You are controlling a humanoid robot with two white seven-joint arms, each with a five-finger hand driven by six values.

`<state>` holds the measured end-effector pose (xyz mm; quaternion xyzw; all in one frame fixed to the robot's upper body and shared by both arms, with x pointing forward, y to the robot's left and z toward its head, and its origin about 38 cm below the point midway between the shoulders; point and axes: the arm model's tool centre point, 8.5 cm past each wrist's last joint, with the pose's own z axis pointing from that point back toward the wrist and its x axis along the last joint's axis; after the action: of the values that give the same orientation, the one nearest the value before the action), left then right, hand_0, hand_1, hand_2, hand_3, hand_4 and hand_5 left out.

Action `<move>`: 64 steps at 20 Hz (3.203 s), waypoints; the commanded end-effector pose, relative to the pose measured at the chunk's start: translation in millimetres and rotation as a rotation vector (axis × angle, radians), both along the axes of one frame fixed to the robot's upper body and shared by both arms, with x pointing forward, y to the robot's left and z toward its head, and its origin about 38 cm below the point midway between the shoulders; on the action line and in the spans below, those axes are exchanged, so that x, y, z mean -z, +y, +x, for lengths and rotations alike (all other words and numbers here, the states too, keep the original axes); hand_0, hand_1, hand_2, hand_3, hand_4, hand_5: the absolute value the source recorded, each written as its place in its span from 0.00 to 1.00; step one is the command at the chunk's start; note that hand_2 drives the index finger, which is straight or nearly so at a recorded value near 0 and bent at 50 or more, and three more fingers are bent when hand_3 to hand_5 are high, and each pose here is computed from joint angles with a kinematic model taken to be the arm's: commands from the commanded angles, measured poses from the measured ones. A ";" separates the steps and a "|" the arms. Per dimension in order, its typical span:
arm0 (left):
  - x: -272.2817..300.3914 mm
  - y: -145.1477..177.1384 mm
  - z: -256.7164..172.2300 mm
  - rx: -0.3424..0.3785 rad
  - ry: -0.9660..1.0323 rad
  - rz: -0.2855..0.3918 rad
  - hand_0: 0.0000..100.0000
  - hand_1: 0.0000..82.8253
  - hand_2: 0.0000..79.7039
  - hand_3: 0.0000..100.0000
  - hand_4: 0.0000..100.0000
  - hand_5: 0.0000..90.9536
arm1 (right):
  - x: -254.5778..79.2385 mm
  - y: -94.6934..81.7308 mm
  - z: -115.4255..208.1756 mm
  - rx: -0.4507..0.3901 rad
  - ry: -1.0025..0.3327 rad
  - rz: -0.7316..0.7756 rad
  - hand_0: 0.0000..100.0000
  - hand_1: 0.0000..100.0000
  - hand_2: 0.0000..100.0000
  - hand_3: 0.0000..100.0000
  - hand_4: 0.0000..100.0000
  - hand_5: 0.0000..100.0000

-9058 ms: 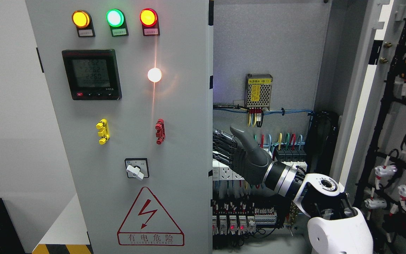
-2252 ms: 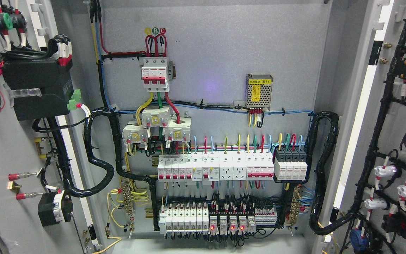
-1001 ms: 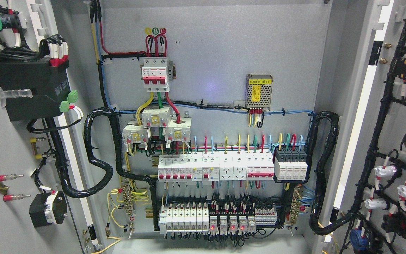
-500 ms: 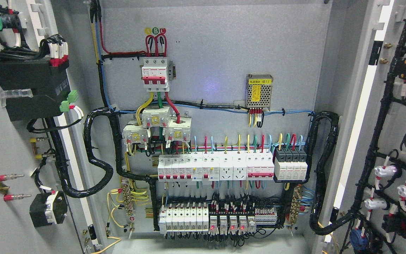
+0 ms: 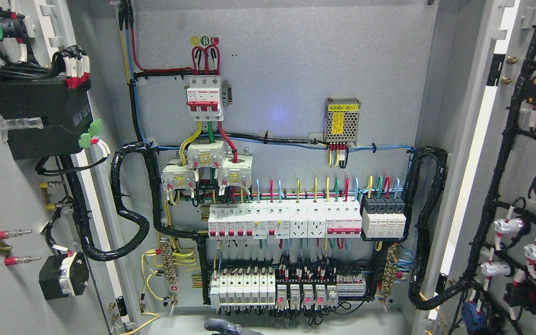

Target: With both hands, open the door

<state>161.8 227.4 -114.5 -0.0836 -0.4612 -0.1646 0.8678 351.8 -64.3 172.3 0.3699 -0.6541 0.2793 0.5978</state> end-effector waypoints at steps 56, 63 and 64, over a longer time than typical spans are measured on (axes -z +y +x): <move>-291.1 -43.9 104.7 -0.123 -1.079 -0.604 0.00 0.00 0.00 0.00 0.00 0.00 | -52.0 -243.8 -116.2 0.518 -0.696 0.073 0.19 0.00 0.00 0.00 0.00 0.00; -296.6 -19.5 106.4 -0.194 -1.145 -0.574 0.00 0.00 0.00 0.00 0.00 0.00 | -59.5 -250.8 -113.8 0.513 -0.715 0.053 0.19 0.00 0.00 0.00 0.00 0.00; -297.0 -18.5 106.1 -0.199 -1.152 -0.573 0.00 0.00 0.00 0.00 0.00 0.00 | -58.9 -251.3 -113.4 0.518 -0.711 0.053 0.19 0.00 0.00 0.00 0.00 0.00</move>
<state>262.0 182.0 172.7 -0.2106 -0.8647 0.0013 0.4560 236.2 -300.6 217.7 0.1136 -0.8957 0.1942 0.3835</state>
